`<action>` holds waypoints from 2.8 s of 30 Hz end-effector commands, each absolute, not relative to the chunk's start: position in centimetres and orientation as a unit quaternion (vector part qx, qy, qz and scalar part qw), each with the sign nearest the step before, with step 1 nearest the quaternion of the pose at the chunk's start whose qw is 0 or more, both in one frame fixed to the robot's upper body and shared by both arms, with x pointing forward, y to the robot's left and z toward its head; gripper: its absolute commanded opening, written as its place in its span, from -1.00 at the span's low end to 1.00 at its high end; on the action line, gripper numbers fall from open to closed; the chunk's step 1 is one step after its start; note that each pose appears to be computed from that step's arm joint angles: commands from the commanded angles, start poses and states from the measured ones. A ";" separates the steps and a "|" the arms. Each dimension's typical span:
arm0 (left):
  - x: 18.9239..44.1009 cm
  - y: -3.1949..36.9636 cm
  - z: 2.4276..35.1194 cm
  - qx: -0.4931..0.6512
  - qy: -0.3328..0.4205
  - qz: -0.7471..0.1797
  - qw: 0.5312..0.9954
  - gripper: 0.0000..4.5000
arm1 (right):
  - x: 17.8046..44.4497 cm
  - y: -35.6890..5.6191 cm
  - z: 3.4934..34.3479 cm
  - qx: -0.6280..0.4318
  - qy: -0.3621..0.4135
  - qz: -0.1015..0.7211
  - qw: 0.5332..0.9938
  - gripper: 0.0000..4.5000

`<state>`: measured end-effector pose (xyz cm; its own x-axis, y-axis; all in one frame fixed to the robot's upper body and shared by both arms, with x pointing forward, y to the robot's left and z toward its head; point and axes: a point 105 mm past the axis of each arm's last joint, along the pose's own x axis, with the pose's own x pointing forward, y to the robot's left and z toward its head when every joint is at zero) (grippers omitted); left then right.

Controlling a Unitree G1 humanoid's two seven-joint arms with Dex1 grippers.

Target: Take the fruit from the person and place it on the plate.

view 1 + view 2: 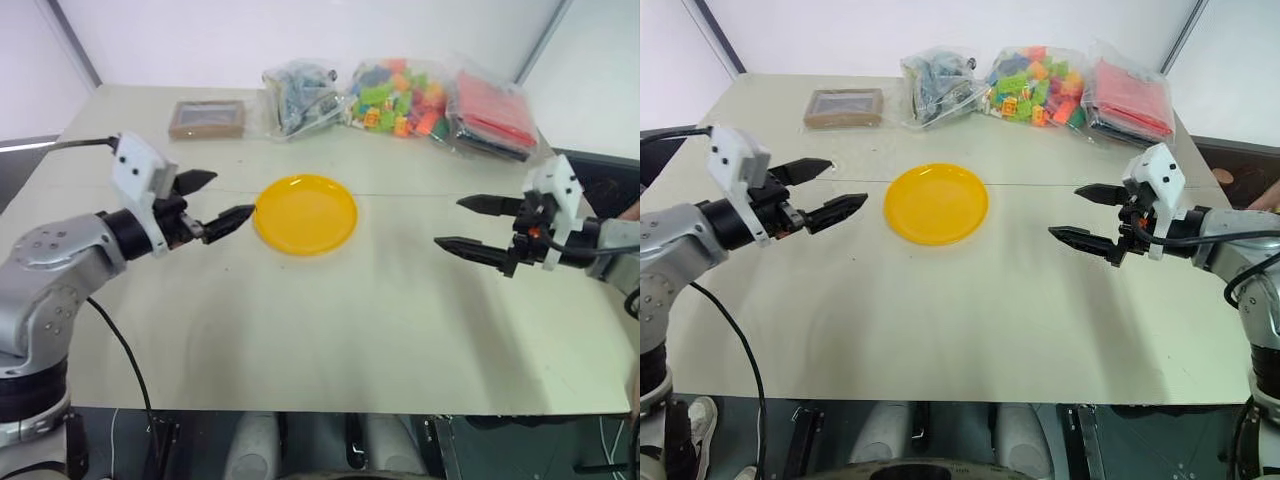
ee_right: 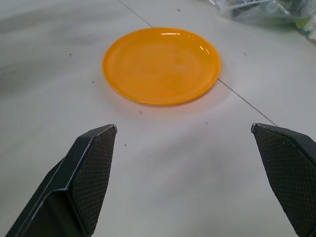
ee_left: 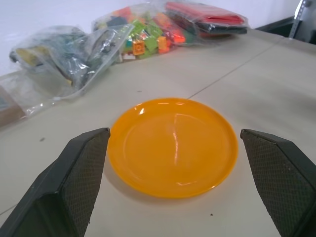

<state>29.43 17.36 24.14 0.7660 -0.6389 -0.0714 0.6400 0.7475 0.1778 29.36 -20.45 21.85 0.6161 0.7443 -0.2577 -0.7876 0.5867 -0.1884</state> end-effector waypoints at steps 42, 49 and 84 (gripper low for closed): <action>28.9 17.5 25.8 0.118 -0.037 -0.312 0.942 0.97 | 31.3 -19.1 23.0 -0.144 0.032 0.445 0.883 1.00; 28.9 17.1 25.4 0.114 -0.032 -0.320 0.940 0.97 | 31.2 -19.1 23.0 -0.145 0.033 0.447 0.882 1.00; 28.6 14.1 27.0 0.118 -0.095 -0.384 0.911 0.97 | 36.4 -11.3 32.1 0.116 -0.047 0.396 0.910 1.00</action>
<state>29.17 14.32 25.67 0.6957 -0.7171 0.0418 0.6897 0.6831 0.2400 36.61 -11.52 30.15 0.6945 0.7098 0.1180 -0.7152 0.6630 0.2212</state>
